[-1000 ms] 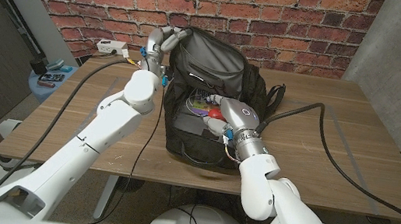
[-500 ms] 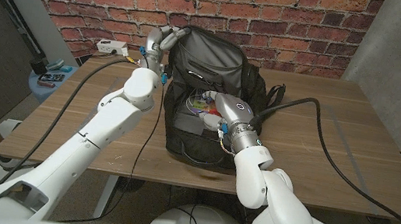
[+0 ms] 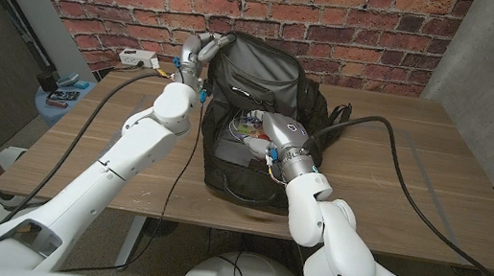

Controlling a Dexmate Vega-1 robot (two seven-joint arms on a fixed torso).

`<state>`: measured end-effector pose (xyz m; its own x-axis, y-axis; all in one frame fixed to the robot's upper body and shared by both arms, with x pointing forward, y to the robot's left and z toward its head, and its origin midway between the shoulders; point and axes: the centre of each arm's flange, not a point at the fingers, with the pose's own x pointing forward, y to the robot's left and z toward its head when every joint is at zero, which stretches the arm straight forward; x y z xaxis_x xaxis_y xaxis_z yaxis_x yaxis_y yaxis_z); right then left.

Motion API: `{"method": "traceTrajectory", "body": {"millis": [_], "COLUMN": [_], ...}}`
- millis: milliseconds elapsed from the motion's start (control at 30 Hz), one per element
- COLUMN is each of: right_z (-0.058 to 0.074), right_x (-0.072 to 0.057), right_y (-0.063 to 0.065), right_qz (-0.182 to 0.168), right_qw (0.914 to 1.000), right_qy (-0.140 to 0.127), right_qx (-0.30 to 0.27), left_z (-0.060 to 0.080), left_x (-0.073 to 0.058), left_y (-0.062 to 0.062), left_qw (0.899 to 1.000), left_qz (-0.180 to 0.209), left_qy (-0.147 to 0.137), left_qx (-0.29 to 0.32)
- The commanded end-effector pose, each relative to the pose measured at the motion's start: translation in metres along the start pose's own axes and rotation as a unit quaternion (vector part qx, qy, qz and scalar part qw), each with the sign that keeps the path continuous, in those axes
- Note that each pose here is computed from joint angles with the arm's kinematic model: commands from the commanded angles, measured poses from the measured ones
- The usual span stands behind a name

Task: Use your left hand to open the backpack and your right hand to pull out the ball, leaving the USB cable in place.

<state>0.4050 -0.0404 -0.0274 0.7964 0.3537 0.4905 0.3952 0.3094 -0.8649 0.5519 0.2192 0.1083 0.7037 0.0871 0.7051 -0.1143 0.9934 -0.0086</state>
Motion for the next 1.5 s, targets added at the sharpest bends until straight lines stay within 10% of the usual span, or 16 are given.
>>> {"method": "traceTrajectory", "body": {"millis": [33, 1500], "right_z": [-0.006, -0.029], "right_x": [0.011, 0.036], "right_y": [0.003, 0.016], "right_qz": [0.012, 0.029], "right_qw": [0.9999, 0.9993], "right_qy": [0.001, -0.006], "right_qx": [-0.007, -0.023], "left_z": [-0.002, 0.001], "left_x": [0.001, 0.007], "left_y": [-0.003, -0.004], "left_qw": [1.0, 1.0], "left_qz": [0.0, -0.002], "left_qy": [0.006, 0.007], "left_qx": [-0.002, 0.001]}}
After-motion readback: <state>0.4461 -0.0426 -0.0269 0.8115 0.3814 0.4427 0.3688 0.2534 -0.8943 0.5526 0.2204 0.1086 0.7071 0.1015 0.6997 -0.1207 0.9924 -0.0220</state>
